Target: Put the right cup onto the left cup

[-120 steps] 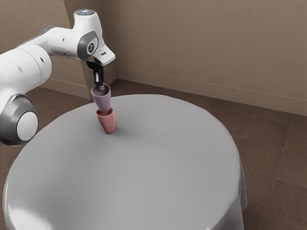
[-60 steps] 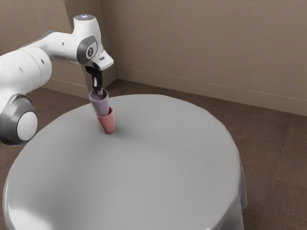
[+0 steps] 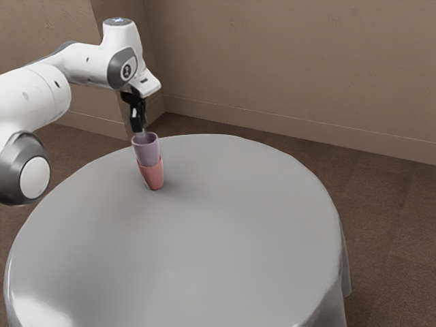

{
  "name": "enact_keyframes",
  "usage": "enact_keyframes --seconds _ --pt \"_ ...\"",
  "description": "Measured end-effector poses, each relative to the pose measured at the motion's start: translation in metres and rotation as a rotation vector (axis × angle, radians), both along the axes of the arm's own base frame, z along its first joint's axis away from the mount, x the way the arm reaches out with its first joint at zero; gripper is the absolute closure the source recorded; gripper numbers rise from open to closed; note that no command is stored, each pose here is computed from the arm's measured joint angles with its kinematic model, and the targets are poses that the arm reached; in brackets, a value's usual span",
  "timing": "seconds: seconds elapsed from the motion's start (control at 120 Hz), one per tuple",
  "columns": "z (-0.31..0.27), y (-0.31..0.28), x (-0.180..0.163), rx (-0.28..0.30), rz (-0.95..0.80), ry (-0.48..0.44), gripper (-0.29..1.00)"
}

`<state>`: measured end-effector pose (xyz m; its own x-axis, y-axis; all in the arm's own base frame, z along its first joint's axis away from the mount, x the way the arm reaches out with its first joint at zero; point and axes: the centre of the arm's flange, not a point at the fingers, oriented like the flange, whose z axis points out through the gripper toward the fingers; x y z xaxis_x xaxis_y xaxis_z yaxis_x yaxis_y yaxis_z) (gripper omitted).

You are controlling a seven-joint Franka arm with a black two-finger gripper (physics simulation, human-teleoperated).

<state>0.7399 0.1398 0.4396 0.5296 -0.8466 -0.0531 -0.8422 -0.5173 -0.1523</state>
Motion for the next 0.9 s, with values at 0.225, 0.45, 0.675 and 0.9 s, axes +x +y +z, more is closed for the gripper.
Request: enact_keyframes --seconds 0.225,0.45,0.675,0.9 --pt "0.021 -0.016 -0.019 -0.016 -0.005 0.038 0.08" --pt "0.051 -0.041 -0.040 -0.031 -0.017 0.078 0.03" --pt "0.103 -0.076 -0.102 -0.037 -0.023 0.098 0.01" --pt "0.144 -0.090 -0.155 -0.031 -0.011 0.073 0.00"
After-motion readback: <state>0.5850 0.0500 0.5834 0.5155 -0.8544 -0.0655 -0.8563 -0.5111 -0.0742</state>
